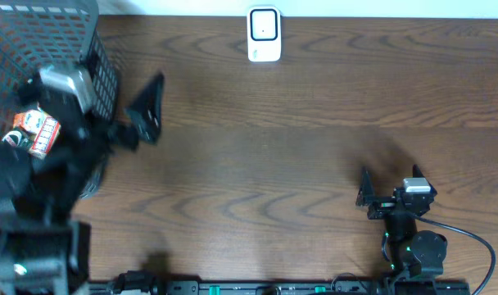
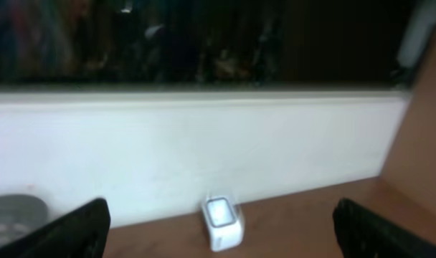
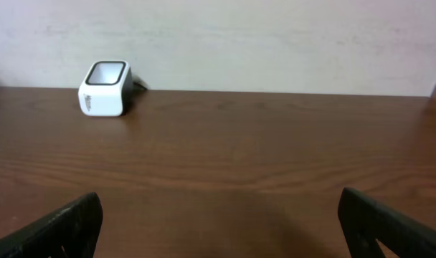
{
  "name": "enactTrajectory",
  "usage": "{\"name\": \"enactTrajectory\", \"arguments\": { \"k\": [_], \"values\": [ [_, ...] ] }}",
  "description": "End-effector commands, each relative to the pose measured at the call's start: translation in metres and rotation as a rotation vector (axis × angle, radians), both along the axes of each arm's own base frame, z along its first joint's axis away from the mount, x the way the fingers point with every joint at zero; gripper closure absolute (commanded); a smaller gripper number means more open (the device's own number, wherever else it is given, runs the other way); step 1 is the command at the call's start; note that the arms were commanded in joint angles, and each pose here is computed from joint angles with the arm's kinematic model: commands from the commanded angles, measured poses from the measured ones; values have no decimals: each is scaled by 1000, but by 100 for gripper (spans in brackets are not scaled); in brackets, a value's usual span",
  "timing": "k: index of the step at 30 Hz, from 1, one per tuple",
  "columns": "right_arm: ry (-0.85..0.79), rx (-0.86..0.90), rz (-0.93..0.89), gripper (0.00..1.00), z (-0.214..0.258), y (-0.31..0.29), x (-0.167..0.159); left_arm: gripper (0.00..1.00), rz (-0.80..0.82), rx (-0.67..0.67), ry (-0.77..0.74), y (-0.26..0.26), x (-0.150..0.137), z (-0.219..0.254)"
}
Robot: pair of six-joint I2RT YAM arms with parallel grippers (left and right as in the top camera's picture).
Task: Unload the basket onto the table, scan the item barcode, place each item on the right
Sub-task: 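Reach the left gripper into the basket and grasp the yellow chip bag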
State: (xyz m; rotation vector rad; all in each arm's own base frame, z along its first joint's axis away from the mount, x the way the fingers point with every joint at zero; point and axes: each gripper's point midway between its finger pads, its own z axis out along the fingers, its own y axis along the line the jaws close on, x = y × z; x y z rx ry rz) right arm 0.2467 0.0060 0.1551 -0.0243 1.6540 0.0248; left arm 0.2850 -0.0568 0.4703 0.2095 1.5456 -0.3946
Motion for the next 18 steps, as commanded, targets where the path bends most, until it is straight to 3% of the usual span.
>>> {"name": "enactTrajectory", "arguments": {
  "k": [1, 8, 11, 15, 18],
  "values": [
    [4, 13, -10, 1, -1, -1, 0, 2, 155, 105, 100, 37, 27, 9],
    [4, 13, -10, 1, -1, -1, 0, 2, 181, 84, 453, 52, 43, -69],
    [4, 13, -10, 1, -1, -1, 0, 2, 184, 86, 418, 53, 47, -60],
    [4, 13, -10, 1, -1, -1, 0, 2, 290, 108, 290, 70, 50, -9],
    [4, 13, -10, 1, -1, -1, 0, 2, 520, 127, 212, 116, 51, 33]
  ]
}}
